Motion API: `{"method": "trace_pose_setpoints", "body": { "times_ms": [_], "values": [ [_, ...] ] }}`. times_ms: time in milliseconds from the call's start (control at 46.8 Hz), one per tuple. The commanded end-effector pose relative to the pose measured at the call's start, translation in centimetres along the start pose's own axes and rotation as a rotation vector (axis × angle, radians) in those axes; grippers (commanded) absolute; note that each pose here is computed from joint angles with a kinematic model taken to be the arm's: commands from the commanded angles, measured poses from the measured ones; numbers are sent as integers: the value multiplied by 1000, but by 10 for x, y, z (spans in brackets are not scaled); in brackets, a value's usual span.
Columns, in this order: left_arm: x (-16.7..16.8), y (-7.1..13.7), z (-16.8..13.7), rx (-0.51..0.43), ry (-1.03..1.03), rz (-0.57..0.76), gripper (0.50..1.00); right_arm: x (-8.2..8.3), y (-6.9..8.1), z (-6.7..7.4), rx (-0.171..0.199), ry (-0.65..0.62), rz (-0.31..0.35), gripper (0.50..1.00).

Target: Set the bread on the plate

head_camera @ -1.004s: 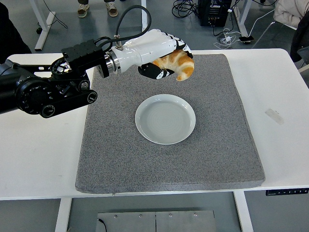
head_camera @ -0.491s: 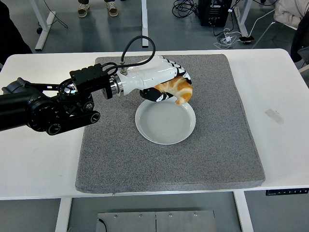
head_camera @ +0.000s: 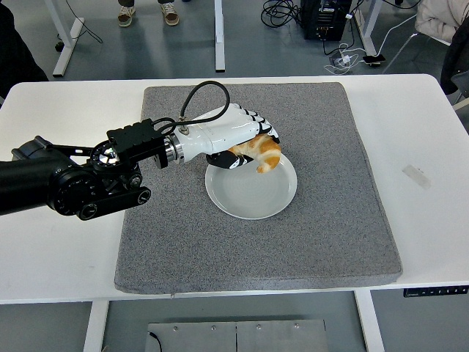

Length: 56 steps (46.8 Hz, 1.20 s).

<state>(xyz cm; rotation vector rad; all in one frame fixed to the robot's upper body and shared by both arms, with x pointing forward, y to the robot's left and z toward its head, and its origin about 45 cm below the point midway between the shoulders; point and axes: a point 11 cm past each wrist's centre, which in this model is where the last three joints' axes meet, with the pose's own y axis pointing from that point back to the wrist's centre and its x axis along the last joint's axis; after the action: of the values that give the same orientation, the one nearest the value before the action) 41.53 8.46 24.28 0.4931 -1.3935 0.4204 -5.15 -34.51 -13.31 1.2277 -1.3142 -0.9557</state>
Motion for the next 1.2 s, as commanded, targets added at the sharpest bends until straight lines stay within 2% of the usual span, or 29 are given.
{"method": "trace_pose_setpoints", "body": {
  "times_ms": [0, 363, 1175],
  "values": [
    [-7, 2, 0, 2, -1, -12, 500, 0, 0, 0, 0, 0, 0, 1000],
    [-33, 1, -1, 22, -11, -24, 500, 0, 0, 0, 0, 0, 0, 1000],
    [-64, 6, -3, 46, -4, -69, 500, 0, 0, 0, 0, 0, 0, 1000]
  ]
}}
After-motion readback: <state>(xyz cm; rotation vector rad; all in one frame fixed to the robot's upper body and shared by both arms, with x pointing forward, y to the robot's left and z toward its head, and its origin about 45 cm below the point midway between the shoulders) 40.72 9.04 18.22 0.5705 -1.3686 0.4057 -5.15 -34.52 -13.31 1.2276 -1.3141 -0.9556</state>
